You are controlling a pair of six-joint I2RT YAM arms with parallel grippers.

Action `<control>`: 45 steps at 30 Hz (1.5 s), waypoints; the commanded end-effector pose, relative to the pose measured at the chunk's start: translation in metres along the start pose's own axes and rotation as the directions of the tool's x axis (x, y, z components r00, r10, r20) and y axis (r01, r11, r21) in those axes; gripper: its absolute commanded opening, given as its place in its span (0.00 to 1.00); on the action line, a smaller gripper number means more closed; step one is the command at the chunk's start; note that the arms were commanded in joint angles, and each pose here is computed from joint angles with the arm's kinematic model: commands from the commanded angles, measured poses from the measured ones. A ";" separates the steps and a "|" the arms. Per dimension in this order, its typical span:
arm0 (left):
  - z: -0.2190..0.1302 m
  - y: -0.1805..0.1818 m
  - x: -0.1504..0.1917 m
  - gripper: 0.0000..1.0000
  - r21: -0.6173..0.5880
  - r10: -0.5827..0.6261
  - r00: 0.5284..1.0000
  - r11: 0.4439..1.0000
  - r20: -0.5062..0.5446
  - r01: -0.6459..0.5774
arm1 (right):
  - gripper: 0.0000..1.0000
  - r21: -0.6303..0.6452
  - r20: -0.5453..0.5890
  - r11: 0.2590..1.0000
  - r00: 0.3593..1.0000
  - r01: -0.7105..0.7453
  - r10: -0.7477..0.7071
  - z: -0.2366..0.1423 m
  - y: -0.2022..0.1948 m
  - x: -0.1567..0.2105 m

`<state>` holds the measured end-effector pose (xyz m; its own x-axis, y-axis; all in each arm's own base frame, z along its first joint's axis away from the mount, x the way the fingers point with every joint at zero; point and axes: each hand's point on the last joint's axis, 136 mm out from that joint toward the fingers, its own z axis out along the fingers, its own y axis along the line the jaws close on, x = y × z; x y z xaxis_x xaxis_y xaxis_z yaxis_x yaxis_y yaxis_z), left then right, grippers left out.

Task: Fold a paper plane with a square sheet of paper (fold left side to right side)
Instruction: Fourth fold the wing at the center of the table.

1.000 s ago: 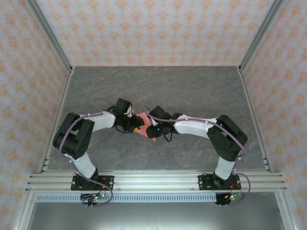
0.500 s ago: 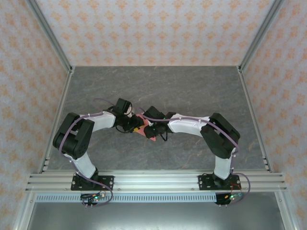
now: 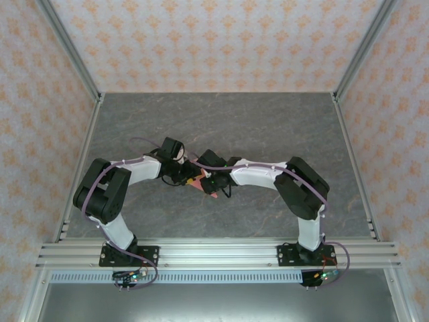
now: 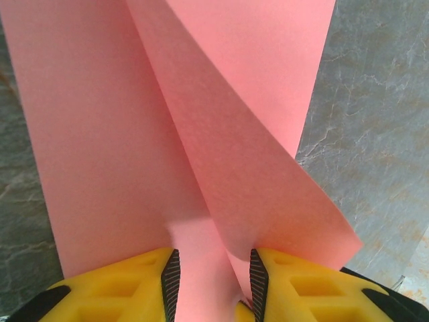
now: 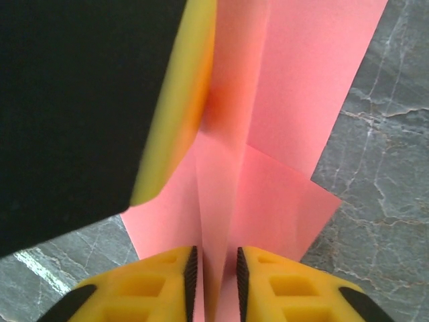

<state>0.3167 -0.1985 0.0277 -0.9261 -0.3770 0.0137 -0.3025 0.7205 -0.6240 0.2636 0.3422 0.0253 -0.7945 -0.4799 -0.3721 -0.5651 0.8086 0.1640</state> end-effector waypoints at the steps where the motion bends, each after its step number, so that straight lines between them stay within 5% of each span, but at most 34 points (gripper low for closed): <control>1: -0.011 -0.006 -0.003 0.36 -0.005 0.022 0.999 1.000 0.039 -0.022 | 0.20 0.009 0.003 1.000 1.000 0.014 -0.014 -0.003 0.002 -0.005; 13: -0.015 -0.003 -0.001 0.36 -0.022 0.027 0.999 0.999 0.044 -0.026 | 0.05 -0.068 0.012 0.997 1.000 -0.020 0.021 -0.007 0.006 -0.005; 45: 0.005 0.005 -0.004 0.36 -0.034 0.005 1.000 0.999 0.013 -0.005 | 0.03 -0.159 -0.050 0.985 0.997 -0.070 0.063 -0.002 0.009 0.007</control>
<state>0.3146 -0.1944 0.0231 -0.9225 -0.3856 0.0172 -0.3177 0.7332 -0.6013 0.2554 0.3487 0.0277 -0.8339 -0.4445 -0.3272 -0.5415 0.7734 0.3295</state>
